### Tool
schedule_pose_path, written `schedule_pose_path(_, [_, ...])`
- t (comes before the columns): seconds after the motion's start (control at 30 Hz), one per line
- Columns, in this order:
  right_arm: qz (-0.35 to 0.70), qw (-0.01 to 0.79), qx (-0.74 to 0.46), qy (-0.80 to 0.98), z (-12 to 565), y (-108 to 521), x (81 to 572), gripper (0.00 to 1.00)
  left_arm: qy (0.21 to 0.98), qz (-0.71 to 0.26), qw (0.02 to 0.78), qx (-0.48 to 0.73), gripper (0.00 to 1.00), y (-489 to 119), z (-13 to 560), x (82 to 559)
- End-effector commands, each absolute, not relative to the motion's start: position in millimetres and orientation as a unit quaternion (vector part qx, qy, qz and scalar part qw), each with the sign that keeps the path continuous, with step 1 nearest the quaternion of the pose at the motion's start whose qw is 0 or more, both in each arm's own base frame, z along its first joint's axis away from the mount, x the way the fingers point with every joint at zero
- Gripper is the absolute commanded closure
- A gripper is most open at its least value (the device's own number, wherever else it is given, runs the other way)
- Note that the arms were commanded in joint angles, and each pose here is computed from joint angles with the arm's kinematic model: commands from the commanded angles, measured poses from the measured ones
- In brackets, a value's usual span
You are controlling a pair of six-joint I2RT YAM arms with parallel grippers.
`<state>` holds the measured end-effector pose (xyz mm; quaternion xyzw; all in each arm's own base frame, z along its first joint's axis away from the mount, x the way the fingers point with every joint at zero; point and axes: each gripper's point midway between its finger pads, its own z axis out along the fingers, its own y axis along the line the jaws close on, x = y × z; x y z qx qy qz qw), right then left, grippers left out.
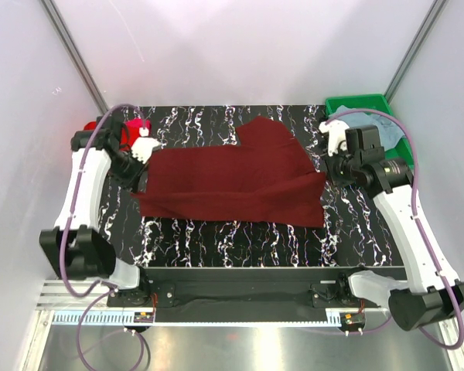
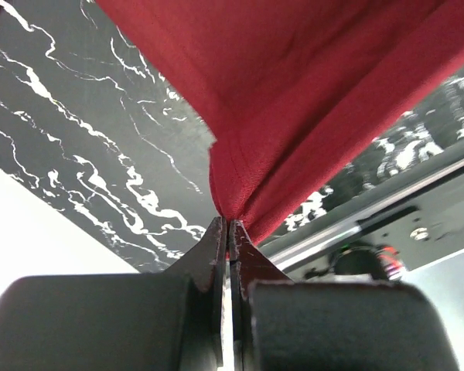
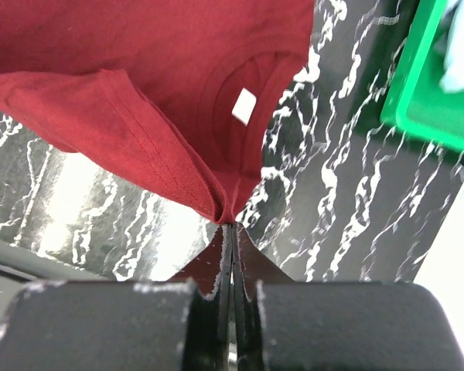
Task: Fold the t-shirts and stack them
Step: Flatten the tshirt out
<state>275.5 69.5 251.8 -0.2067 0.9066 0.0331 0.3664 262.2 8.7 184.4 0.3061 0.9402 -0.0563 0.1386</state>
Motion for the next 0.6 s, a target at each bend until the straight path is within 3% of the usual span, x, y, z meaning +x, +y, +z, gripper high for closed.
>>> schedule_pose_path(0.0, [0.067, 0.388, -0.157, 0.906, 262, 73, 265, 1.00, 0.932, -0.081, 0.242, 0.256, 1.00, -12, 225, 261])
schedule_pose_path(0.27, [0.072, 0.379, -0.117, 0.915, 248, 67, 255, 1.00, 0.874, -0.065, 0.434, 0.210, 1.00, -26, 249, 260])
schedule_pose_path(0.37, [0.075, 0.381, -0.099, 0.916, 246, 64, 256, 1.00, 0.856, -0.061, 0.473, 0.198, 1.00, -28, 241, 255])
schedule_pose_path(0.57, [0.065, 0.393, -0.077, 0.914, 252, 57, 257, 1.00, 0.888, -0.082, 0.399, 0.212, 1.00, -31, 216, 227])
